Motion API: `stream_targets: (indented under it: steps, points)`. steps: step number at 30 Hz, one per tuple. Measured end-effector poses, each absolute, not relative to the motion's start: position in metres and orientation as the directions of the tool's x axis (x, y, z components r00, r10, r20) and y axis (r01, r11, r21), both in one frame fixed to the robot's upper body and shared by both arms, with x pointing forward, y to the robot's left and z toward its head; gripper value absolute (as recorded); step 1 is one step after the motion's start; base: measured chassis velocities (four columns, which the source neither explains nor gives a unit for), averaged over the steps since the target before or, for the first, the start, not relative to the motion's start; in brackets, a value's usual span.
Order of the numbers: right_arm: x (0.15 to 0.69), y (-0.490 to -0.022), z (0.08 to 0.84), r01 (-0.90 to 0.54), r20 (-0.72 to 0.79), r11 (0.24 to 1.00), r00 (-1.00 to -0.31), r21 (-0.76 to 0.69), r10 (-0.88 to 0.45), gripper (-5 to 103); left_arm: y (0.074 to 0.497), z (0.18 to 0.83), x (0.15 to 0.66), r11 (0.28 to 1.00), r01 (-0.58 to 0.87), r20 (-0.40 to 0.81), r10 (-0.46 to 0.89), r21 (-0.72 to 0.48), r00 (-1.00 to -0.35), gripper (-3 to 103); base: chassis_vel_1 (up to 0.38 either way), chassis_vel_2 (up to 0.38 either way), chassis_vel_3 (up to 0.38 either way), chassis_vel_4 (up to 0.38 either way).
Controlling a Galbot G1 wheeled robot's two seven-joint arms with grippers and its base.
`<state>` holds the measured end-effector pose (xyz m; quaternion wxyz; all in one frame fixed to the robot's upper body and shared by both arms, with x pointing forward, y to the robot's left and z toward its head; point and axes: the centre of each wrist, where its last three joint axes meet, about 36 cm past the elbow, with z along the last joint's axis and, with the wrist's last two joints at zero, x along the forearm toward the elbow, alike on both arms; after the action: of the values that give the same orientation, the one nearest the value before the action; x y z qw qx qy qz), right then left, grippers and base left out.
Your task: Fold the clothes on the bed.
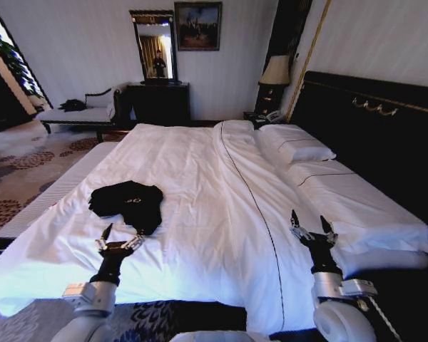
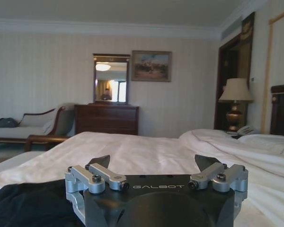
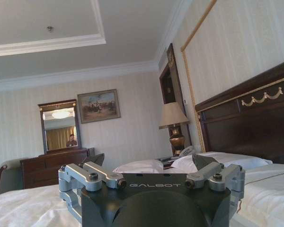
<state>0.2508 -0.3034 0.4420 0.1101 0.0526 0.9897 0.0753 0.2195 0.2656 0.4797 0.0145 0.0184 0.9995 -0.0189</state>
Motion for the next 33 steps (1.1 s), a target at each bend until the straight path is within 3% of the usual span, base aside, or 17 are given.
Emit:
stream_targets:
  steps: [11, 21, 33]
  points:
    - [0.258, -0.312, 0.442, 0.044, -0.21, 0.993, -0.976, 0.111, 0.066, 100, 0.274, 0.488, 0.217, 1.0, 0.001, -0.064, 0.0, -0.016, -0.998, 100, 0.0, 0.0, 0.0, 0.0]
    - [0.254, -0.306, 0.438, 0.084, -0.205, 0.986, -0.972, 0.146, 0.113, 100, 0.27, 0.495, 0.216, 0.997, -0.035, -0.08, -0.04, -0.066, -0.996, 100, 0.0, 0.0, 0.0, 0.0]
    - [0.254, -0.3, 0.435, 0.094, -0.21, 0.982, -0.969, 0.162, 0.128, 100, 0.273, 0.492, 0.215, 0.998, -0.049, -0.093, -0.052, -0.03, -0.994, 100, 0.0, 0.0, 0.0, 0.0]
